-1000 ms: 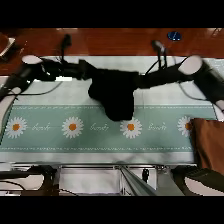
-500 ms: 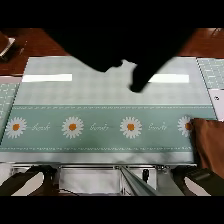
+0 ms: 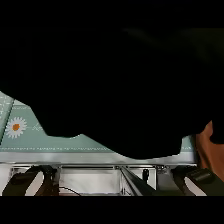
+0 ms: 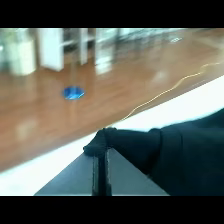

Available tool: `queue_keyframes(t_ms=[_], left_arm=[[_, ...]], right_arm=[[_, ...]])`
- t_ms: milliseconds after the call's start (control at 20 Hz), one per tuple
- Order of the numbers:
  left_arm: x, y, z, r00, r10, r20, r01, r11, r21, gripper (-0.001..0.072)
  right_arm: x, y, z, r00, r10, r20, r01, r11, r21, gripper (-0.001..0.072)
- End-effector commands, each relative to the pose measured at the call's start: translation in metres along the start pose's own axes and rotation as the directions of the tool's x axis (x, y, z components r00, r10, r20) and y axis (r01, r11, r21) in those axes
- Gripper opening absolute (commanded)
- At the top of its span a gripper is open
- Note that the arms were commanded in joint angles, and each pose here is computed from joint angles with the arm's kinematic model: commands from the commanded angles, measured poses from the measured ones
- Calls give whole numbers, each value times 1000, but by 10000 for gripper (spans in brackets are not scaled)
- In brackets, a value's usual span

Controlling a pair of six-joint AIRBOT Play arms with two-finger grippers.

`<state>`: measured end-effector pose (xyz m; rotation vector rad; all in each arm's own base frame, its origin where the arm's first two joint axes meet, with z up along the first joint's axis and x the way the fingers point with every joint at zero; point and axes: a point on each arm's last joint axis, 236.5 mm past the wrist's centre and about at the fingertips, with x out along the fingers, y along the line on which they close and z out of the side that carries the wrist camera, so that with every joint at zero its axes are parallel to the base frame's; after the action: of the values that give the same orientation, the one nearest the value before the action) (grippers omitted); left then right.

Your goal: Fold the shirts.

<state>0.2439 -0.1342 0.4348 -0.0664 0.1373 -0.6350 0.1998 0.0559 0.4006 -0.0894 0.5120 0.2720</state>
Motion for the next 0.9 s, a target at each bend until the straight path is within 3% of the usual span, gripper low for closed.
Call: queue_keyframes(t_ms=[0, 150, 350, 450, 600, 850], left_arm=[[-31, 40, -53, 959, 254, -128, -264, 962, -72, 23], [-39, 60, -114, 916, 327, -232, -363, 922, -135, 23], [-18, 76, -213, 873, 270, -407, -391, 885, -251, 23], [0, 93, -246, 871, 268, -411, -411, 857, -311, 24], [29, 121, -288, 876, 278, -393, -441, 790, -426, 24], [61, 180, -349, 821, 348, -452, -554, 678, -484, 24]], right_arm=[[-11, -34, -45, 977, -145, -154, 156, 986, 61, 23], [6, -42, -72, 953, -178, -247, 201, 977, 72, 23], [81, -44, -105, 914, -182, -362, 206, 978, 29, 23], [131, -41, -106, 913, -165, -373, 182, 983, 10, 22], [218, -20, -98, 916, -56, -396, 73, 997, 29, 22], [356, -3, -94, 890, 219, -401, -112, 955, 273, 23]])
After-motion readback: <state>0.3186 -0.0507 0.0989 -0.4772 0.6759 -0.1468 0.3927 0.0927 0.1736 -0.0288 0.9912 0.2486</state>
